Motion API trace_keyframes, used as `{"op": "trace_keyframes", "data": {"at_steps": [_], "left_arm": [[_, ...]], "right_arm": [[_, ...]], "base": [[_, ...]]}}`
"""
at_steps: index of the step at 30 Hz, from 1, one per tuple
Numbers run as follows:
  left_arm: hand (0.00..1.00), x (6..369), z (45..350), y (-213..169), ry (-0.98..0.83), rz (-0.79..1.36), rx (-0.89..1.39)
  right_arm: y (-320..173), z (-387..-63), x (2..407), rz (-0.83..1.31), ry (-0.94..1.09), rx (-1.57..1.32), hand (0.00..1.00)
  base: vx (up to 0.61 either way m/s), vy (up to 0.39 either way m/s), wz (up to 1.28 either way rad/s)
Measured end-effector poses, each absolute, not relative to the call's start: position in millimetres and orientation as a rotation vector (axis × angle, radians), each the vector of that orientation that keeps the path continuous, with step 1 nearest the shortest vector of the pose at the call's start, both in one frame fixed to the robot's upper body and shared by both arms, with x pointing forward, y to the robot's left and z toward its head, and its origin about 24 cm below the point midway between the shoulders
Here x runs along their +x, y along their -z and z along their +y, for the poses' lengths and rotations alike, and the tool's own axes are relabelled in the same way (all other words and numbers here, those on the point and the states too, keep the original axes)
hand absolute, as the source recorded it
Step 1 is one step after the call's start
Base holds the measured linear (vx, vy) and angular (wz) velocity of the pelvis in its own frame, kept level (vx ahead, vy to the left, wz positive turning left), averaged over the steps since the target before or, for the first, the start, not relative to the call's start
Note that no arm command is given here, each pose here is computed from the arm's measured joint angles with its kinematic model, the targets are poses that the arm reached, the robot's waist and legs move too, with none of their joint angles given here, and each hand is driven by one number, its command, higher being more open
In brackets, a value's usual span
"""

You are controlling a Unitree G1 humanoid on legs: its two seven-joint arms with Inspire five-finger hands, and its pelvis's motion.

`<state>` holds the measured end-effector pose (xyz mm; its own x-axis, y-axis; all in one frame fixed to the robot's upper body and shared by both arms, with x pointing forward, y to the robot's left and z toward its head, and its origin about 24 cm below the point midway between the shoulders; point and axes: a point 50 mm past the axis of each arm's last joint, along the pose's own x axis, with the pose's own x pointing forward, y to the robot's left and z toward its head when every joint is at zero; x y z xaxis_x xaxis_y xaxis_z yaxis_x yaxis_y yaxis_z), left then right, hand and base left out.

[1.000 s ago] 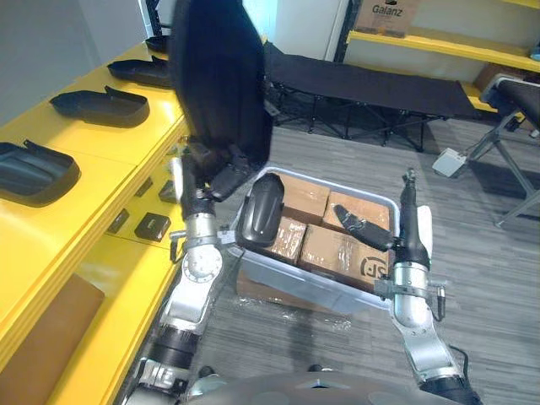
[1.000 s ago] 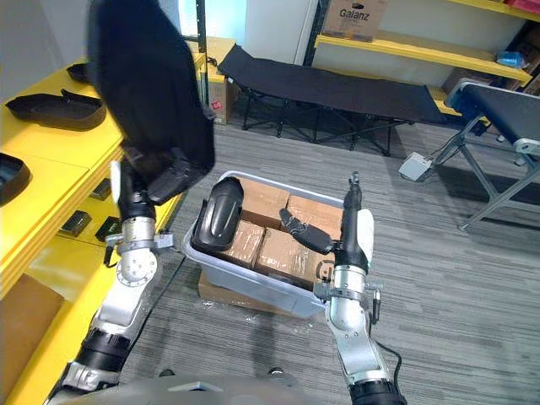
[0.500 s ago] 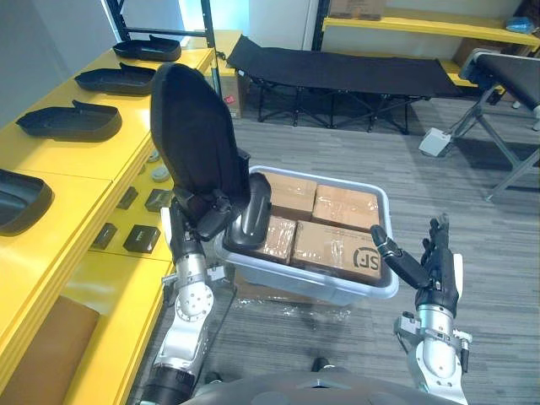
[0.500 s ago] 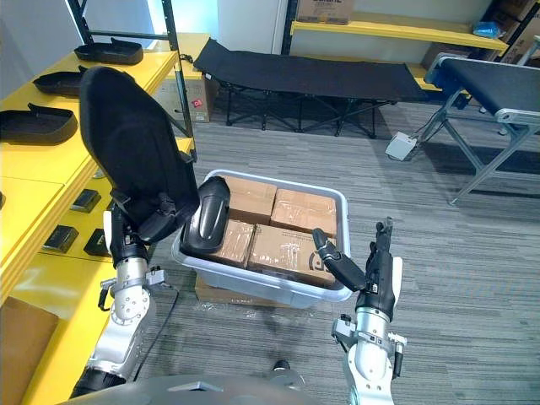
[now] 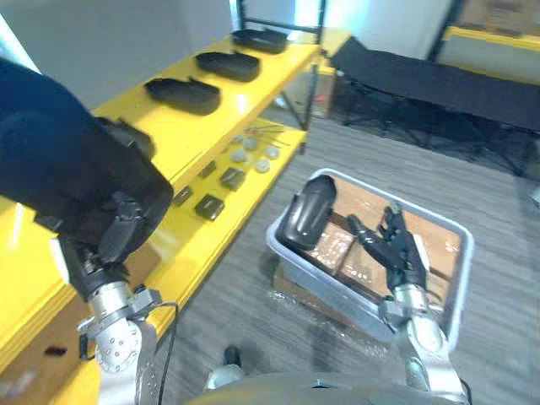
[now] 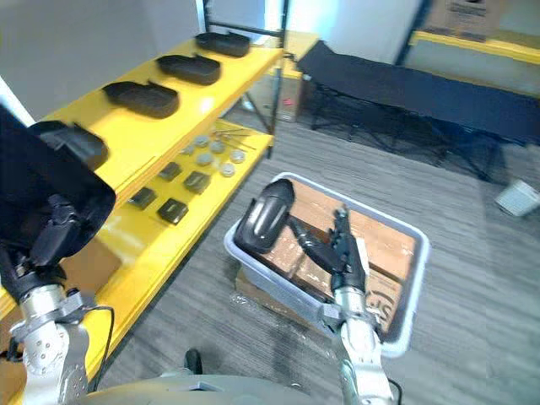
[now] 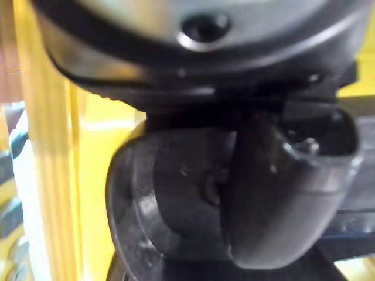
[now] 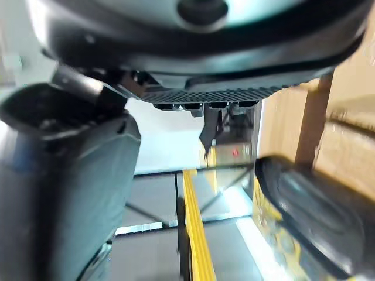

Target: Walk over and take three plastic housings, then place them on the shelf

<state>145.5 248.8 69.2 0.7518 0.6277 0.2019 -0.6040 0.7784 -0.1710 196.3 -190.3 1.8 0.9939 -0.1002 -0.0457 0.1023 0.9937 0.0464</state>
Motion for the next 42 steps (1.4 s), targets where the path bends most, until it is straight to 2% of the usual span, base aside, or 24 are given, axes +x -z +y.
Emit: {"op": "trace_keyframes", "data": {"at_steps": [4,9,14,17,19,29,32,35,39,42], "left_arm": [[0.0,118.5,260.5,-59.5,-0.769,-0.194,-0.081],[0.0,110.3,262.2,-58.0,-0.778,-0.193,-0.076],[0.0,115.5,258.7,-63.0,-0.715,-0.221,-0.076],[0.0,143.7,241.8,-69.8,-0.575,-0.289,-0.132],[0.0,151.8,236.3,-73.5,-0.551,-0.313,-0.151],[0.0,147.9,239.9,-71.7,-0.596,-0.294,-0.137],[0.0,148.0,240.2,-72.0,-0.607,-0.295,-0.131],[0.0,149.4,244.4,-77.8,-0.593,-0.32,-0.105],[0.0,162.7,251.5,-96.3,-0.539,-0.41,-0.045],[0.0,175.6,254.2,-115.4,-0.501,-0.504,-0.012]], "right_arm": [[-0.8,-161.9,213.9,0.053,-0.033,0.009,1.0],[-7.9,-151.1,225.6,0.026,-0.072,-0.003,1.0],[-0.5,-153.3,222.5,0.063,-0.049,-0.003,1.0],[-0.6,-181.8,217.4,0.066,0.064,-0.05,1.0],[-0.2,-193.5,214.5,0.074,0.093,-0.071,1.0],[-10.9,-188.6,220.4,-0.014,0.074,-0.001,1.0],[-30.7,-179.3,227.5,-0.132,0.069,0.041,1.0],[-71.7,-167.2,235.0,-0.353,0.077,0.109,1.0],[-118.3,-177.6,232.7,-0.619,0.121,0.125,1.0],[-137.4,-185.7,232.4,-0.736,0.144,0.139,1.0]], "base": [[-0.01,0.03,0.49],[-0.02,0.037,0.36],[-0.05,0.01,0.54],[-0.04,0.024,1.52],[0.0,0.106,0.85],[-0.03,0.072,0.09],[-0.02,0.058,0.15],[0.03,0.068,0.21],[0.14,0.131,0.5],[0.23,0.137,0.8]]}}
